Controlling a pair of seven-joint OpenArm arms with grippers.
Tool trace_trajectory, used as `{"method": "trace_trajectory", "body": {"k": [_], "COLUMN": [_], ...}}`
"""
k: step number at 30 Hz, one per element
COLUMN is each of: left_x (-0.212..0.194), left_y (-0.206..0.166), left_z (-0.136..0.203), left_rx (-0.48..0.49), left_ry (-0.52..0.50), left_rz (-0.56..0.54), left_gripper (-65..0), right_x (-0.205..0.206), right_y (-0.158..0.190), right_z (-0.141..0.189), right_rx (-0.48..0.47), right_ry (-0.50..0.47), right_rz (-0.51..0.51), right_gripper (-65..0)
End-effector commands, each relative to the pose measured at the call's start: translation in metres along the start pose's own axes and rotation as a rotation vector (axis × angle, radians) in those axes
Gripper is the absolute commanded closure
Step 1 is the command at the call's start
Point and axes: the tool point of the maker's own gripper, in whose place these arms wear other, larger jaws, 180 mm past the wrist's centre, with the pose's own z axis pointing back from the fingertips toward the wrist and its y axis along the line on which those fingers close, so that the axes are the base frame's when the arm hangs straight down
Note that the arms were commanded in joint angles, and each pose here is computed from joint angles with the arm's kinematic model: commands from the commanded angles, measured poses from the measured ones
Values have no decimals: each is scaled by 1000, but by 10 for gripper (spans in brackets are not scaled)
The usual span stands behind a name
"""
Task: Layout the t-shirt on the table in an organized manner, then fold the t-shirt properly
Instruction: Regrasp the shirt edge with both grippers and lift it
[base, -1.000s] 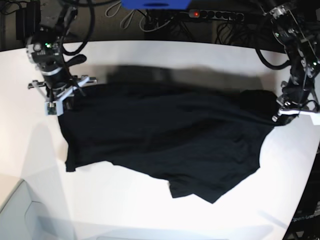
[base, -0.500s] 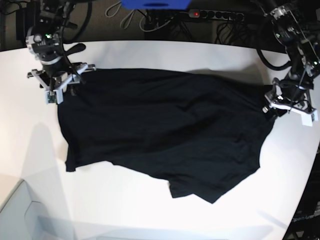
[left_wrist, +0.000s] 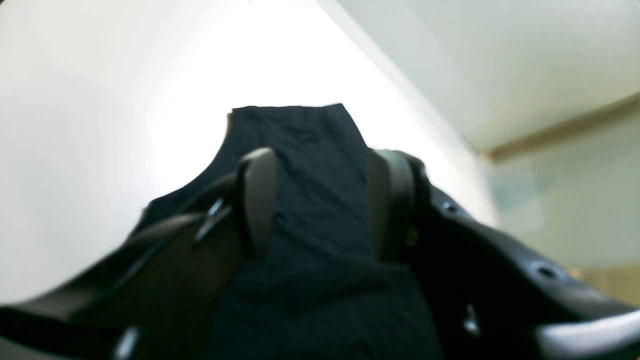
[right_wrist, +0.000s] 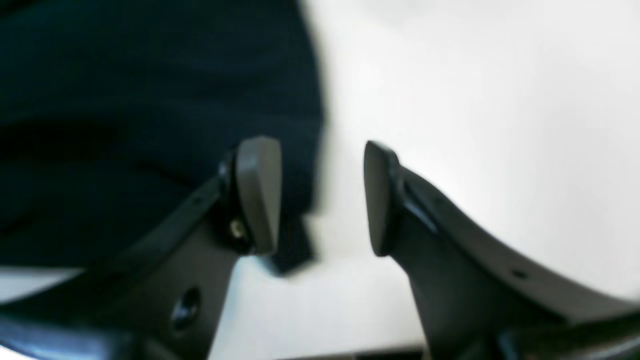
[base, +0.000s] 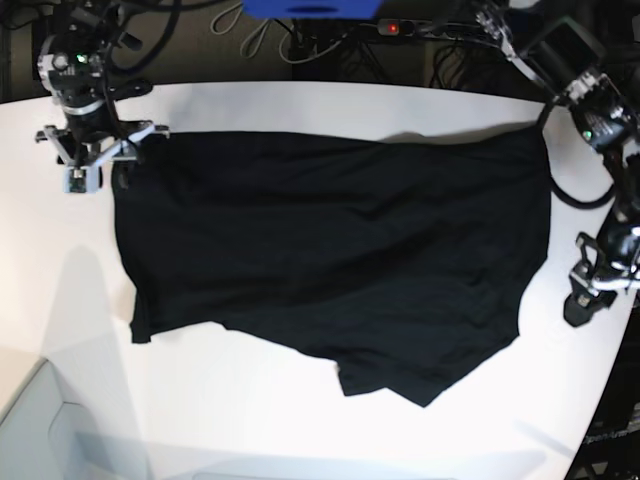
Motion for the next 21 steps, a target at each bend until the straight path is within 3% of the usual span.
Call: {"method": "trace_trajectory", "body": {"k": [1, 6, 13, 15, 18, 20, 21], "left_x": [14, -23, -75, -87, -100, -104, -104], "left_y": [-20, -34, -40, -31, -15, -11, -10], "left_z": [-14, -85, -142, -147, -152, -152, -152], "left_rx": [-47, 25, 92, 109, 134, 141, 142], "left_ry": [-15, 169, 204, 212, 226, 235, 234], "left_rz": [-15, -126, -403, -431, -416, -417, -419], "left_gripper": [-293, -293, -278, -206, -5, -3, -22], "right_x": [13, 8, -3, -12, -17, -27, -33], "right_y": [15, 72, 136, 141, 146, 147, 149], "right_z": [1, 1, 3, -1, -9, -14, -17], "right_rx": [52, 211, 390, 406, 420, 425, 430], "right_ry": [-46, -33, -6, 17, 37, 64, 83], "right_rz": [19, 57, 80, 73, 65, 56, 49], "right_gripper": [-277, -276, -244, -189, -62, 0, 0]}}
